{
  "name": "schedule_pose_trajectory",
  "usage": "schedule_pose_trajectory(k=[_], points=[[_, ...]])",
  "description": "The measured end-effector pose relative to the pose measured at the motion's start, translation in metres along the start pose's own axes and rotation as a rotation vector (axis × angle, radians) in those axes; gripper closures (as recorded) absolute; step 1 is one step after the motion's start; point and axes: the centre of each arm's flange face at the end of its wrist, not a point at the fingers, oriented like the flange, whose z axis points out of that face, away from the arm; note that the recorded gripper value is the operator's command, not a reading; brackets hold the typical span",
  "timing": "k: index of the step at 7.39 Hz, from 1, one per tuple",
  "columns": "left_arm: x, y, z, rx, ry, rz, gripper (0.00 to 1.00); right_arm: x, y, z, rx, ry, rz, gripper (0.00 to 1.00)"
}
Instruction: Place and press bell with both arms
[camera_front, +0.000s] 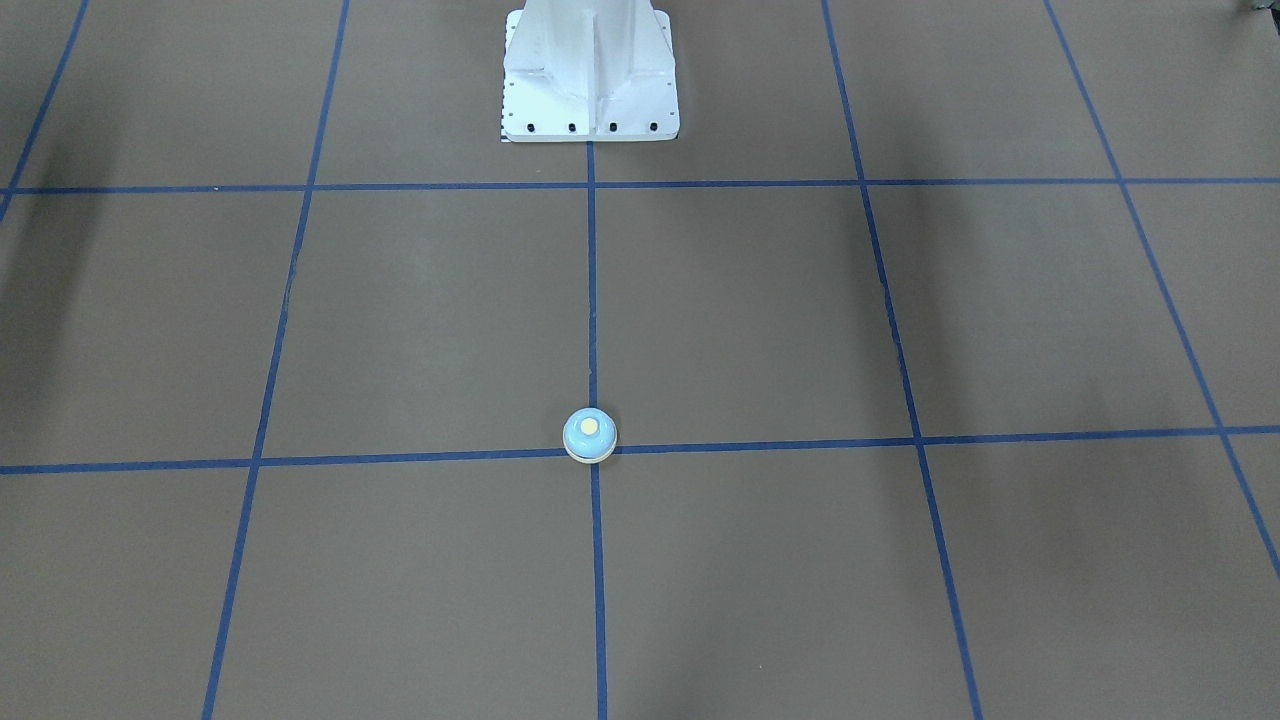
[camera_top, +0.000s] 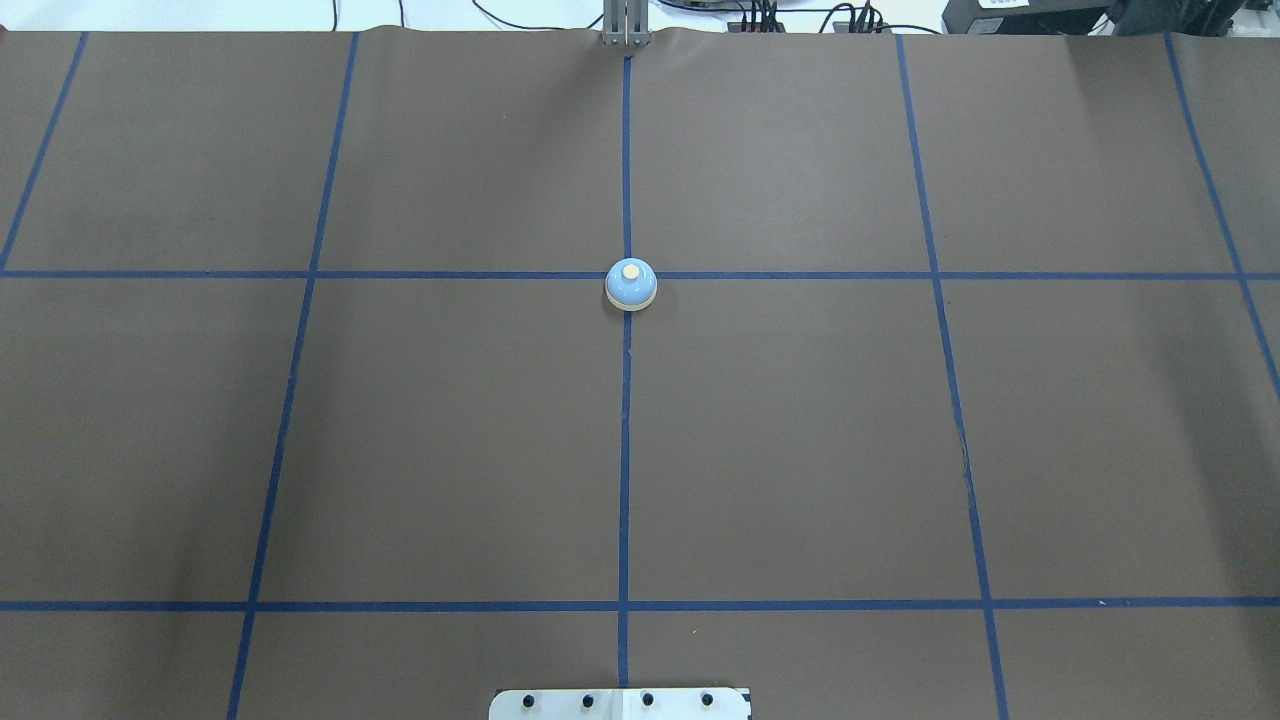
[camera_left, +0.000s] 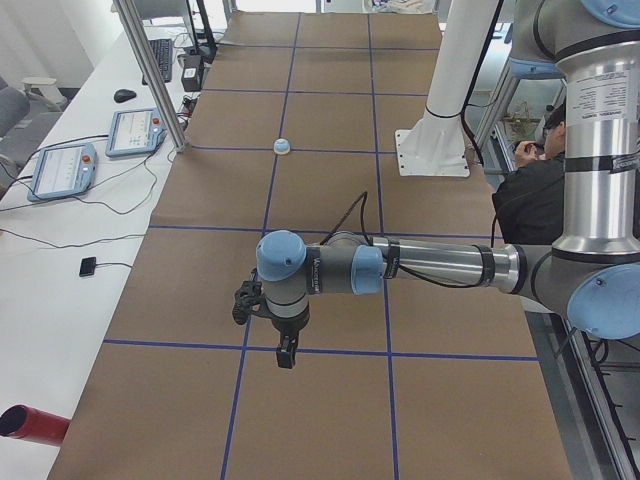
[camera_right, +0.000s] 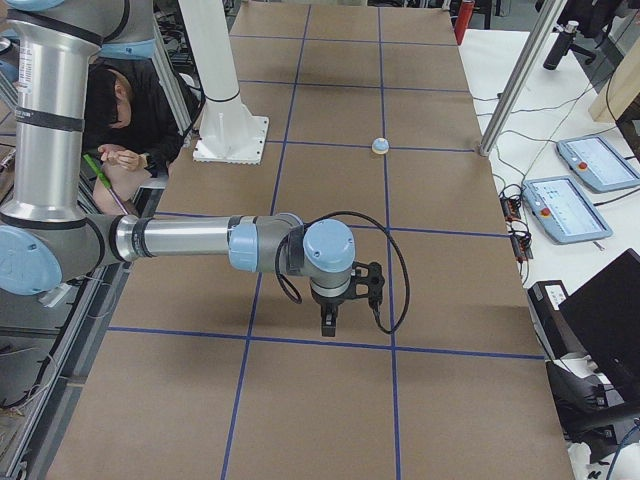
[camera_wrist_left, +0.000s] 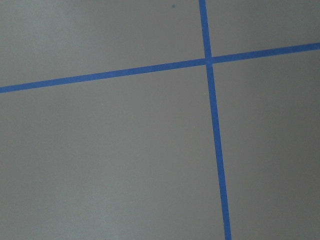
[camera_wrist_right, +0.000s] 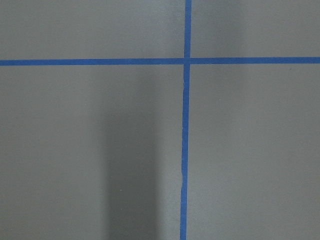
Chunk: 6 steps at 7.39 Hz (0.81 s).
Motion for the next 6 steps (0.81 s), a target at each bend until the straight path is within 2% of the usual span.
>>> schedule_pose_trajectory(k=[6], points=[[-0.0005,0.0002,0.0005,-0.001,-0.001,0.004,0.0,-0.0012,-0.0018,-0.0007,0.001,0.002,-0.003,0.0]])
